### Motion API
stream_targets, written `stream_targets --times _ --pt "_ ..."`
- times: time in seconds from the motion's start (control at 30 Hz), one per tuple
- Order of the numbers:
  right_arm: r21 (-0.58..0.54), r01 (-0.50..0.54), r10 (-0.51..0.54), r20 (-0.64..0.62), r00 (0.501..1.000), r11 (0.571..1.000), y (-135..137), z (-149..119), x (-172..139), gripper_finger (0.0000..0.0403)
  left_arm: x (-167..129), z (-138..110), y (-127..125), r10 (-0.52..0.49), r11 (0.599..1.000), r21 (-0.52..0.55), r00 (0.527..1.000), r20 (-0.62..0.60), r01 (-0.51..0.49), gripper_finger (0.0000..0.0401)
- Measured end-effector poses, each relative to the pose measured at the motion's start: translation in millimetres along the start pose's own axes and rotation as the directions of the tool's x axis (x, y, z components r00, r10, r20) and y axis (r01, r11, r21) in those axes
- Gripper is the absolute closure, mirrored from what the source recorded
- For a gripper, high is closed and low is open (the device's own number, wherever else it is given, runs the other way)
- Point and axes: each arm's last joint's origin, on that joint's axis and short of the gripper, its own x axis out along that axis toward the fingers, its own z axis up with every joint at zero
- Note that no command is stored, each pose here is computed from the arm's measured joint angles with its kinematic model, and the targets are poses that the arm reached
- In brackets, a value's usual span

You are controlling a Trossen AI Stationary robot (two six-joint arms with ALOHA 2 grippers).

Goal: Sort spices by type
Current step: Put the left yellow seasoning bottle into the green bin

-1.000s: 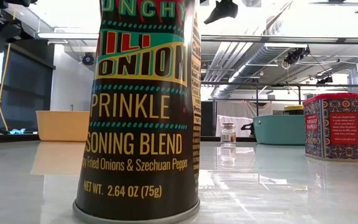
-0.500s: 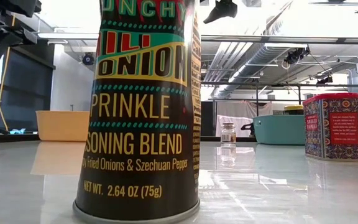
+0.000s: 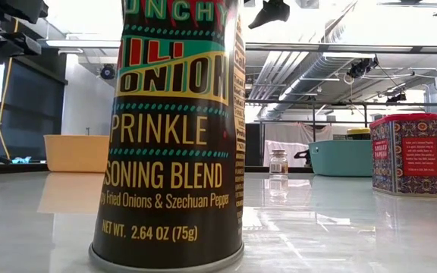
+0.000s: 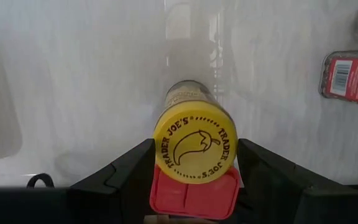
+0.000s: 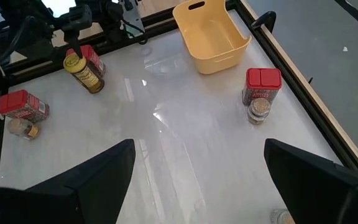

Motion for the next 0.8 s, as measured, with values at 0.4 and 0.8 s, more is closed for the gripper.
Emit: stream_targets --times 0.4,0.8 --pt "0.000 0.000 0.000 -0.001 1.000 1.000 0.0 -0.1 0.2 0.0050 11.5 -2.4 1.0 0.002 1.000 -0.009 1.000 -0.002 -0.002 0.0187" --pt "0.000 0.035 -0.035 0.004 0.999 0.999 -1.0 0.1 0.2 0.0050 12.0 -3.0 1.3 0.010 1.000 -0.019 1.000 -0.010 -0.010 0.0187"
